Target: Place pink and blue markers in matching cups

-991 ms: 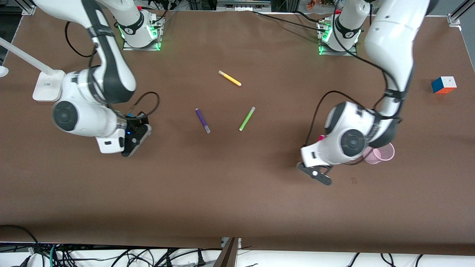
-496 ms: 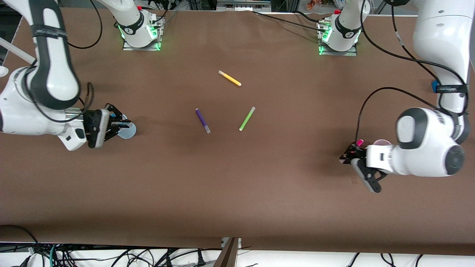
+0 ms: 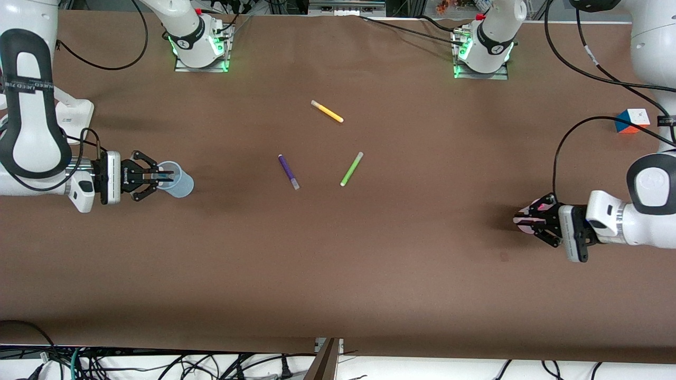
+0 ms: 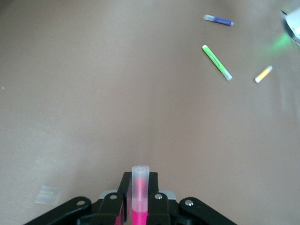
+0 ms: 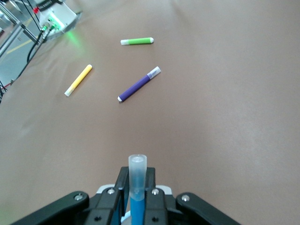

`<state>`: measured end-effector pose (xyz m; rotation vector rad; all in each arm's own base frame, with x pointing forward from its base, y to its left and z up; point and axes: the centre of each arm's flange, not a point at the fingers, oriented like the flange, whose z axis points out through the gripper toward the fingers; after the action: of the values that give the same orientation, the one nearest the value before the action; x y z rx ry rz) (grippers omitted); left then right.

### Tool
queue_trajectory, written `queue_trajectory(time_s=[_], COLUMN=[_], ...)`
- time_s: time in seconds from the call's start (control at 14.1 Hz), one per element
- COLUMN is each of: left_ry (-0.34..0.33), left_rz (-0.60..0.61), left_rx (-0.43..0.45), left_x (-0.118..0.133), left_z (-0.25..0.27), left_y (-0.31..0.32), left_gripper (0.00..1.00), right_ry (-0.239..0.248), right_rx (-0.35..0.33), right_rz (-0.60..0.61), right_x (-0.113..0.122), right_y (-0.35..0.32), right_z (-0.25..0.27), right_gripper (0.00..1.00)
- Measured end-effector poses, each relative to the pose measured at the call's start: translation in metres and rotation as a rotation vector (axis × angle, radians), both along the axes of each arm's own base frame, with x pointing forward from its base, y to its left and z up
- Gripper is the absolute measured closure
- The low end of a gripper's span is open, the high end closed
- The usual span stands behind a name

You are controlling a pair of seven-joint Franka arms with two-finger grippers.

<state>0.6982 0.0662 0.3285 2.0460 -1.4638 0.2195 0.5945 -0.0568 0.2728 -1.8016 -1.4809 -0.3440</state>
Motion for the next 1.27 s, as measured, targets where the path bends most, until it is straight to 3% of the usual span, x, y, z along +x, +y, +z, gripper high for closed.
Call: queue_trajectory(time_s=[0.21, 0.35, 0.5, 0.64, 0.85, 0.99, 1.13, 1.2, 1.27], left_ry=[-0.131, -0.161, -0.156, -0.142, -0.125, -0.110, -0.058, -0.019, 0.024], left_rz=[-0.109, -0.137, -0.159, -0.171, -0.164, -0.136, -0.061, -0.016, 0.023], left_rx=[-0.109, -0.177, -0.224, -0.256, -0.280, -0.273, -0.248, -0.226, -0.191], left_x=[-0.004, -0.009, -0.015, -0.022, -0.029, -0.030, -0.029, -0.028, -0.028], left_z=[-0.003, -0.015, -0.032, -0.046, -0.055, -0.054, -0.047, -0.039, -0.027], left_y=[0.033, 0.050, 0.062, 0.074, 0.088, 0.094, 0.098, 0.098, 0.098], left_gripper=[0.83, 0.83, 0.82, 0.82, 0.56, 0.36, 0.16, 0.04, 0.00], right_ry=[-0.008, -0.016, -0.011, 0.036, 0.164, 0.275, 0.383, 0.421, 0.442], right_rx=[0.024, 0.029, 0.027, 0.003, -0.067, -0.196, -0.350, -0.432, -0.511], right_rz=[0.010, 0.013, 0.000, -0.065, -0.214, -0.309, -0.427, -0.482, -0.521], right_x=[0.000, 0.000, 0.001, 0.005, 0.024, 0.036, 0.042, 0.044, 0.046], right_y=[0.001, 0.001, -0.002, -0.005, -0.002, 0.000, 0.000, 0.001, 0.004], right_z=[-0.009, -0.008, -0.006, 0.002, 0.048, 0.094, 0.131, 0.144, 0.153], right_gripper=[0.83, 0.83, 0.69, 0.48, 0.15, 0.00, 0.00, 0.00, 0.00])
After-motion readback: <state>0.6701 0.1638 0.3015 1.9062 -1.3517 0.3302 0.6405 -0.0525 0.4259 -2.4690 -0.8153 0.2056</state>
